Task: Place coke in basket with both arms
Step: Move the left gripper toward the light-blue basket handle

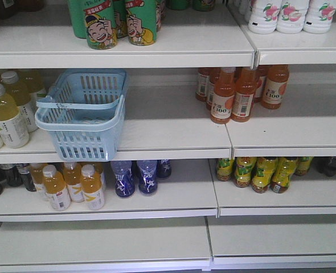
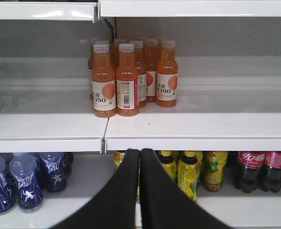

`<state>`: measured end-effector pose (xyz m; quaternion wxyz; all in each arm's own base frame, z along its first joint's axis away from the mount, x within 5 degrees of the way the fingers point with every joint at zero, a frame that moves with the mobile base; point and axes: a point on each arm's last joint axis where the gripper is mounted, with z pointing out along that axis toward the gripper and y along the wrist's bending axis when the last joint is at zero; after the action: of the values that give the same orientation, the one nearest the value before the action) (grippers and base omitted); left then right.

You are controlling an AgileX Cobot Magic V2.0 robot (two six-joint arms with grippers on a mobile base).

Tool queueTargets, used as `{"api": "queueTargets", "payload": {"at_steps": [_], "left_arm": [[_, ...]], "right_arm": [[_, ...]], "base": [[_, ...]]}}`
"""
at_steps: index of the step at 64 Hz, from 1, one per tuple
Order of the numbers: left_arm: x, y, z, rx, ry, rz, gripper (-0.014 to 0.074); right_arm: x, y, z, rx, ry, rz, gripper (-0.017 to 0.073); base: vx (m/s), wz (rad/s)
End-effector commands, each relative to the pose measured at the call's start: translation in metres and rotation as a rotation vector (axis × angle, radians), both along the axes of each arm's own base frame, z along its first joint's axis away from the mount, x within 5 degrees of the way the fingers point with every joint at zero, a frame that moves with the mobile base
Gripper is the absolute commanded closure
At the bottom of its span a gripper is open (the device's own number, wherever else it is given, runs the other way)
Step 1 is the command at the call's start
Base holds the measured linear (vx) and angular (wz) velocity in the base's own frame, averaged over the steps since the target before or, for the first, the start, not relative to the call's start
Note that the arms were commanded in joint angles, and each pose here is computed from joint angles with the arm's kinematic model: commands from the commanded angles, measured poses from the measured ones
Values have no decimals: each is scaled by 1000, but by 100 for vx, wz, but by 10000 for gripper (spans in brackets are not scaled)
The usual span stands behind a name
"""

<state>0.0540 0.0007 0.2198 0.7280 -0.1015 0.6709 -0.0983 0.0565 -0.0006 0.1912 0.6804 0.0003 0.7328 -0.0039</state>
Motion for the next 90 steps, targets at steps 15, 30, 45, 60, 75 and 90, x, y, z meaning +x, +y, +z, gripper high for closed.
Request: {"api": "queueTargets", "payload": {"at_steps": [15,30,45,60,75,90], "left_arm": [[-4,-2,118,65,-23,-18,600],[35,-5,161,47,172,-64,600],[56,-5,156,18,233,-73,600],[66,-5,151,18,273,-74,598],[68,-5,151,18,270,-72,529],[68,-5,152,18,269,-72,272]], "right_arm": [[-1,0,4,-15,-84,3,568],[-1,0,4,-15,-84,3,568],[-1,0,4,-15,-84,3,568],[-1,0,4,-15,-84,3,568],[-1,0,4,-15,-84,3,568],[-1,0,4,-15,-84,3,568]], "base": [[0,0],[0,0],[0,0],[0,0],[0,0],[0,0]]}}
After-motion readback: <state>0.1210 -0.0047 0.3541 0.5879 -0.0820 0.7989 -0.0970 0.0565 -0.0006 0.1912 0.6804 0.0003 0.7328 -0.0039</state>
